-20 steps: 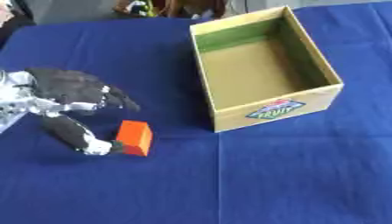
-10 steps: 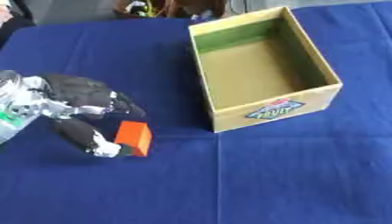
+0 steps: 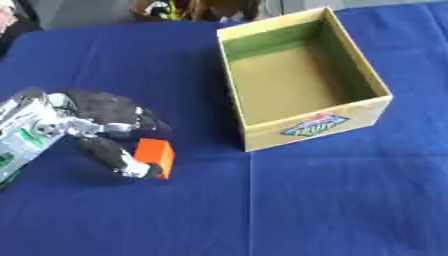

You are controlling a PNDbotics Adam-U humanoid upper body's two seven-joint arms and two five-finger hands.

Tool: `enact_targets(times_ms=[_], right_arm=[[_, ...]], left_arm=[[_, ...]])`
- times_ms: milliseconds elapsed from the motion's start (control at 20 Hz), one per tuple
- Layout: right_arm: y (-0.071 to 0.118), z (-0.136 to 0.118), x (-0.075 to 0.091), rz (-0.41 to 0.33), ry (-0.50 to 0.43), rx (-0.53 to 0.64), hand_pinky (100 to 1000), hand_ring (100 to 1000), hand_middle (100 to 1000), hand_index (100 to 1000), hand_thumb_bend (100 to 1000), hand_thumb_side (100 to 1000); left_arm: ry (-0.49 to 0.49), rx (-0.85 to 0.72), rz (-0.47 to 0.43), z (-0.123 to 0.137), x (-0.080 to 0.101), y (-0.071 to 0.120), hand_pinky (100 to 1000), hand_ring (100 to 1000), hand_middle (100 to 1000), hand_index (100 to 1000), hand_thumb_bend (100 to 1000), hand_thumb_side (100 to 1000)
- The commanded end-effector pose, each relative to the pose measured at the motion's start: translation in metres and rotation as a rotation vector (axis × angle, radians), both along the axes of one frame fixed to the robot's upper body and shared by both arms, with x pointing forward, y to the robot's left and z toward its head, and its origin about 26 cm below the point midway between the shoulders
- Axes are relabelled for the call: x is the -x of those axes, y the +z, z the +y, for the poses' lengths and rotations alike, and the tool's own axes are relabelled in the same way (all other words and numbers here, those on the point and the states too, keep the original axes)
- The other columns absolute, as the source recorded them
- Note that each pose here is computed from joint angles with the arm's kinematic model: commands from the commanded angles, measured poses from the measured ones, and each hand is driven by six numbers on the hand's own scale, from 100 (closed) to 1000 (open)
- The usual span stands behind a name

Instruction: Pick up objects on the table and place them in the box.

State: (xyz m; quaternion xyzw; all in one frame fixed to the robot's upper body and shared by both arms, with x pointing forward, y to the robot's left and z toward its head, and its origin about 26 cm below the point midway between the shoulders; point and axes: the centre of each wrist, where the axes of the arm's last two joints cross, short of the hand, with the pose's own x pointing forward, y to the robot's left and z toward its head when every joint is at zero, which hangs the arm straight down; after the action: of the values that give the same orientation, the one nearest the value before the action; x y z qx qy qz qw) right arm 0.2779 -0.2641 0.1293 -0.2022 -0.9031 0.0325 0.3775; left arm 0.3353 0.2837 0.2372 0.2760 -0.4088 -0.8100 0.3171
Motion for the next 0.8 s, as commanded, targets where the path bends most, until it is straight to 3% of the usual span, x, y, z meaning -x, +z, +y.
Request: enact_targets(times_ms=[50, 400, 800], right_arm=[[0.0054, 0.0002, 0.0008, -0.021, -0.002, 0.002, 812, 959, 607, 942, 100, 972], [0.0053, 0.0013, 0.0007, -0.015, 0.004, 0.004, 812, 959, 604, 941, 100, 974], [0.0056, 0.0013, 0.0005, -0.017, 0.004, 0.001, 812, 959, 603, 939, 100, 975]], left_arm=[[-0.003, -0.031, 0.012, 0.003, 0.0001, 0.0025, 567, 774, 830, 1000, 526, 1000], [-0.007, -0.042, 0.009, 0.0057, -0.0006, 0.0047, 584, 793, 857, 1000, 518, 1000], [-0.001, -0.045, -0.013, 0.0068, -0.0052, -0.0035, 532, 745, 761, 1000, 468, 1000]])
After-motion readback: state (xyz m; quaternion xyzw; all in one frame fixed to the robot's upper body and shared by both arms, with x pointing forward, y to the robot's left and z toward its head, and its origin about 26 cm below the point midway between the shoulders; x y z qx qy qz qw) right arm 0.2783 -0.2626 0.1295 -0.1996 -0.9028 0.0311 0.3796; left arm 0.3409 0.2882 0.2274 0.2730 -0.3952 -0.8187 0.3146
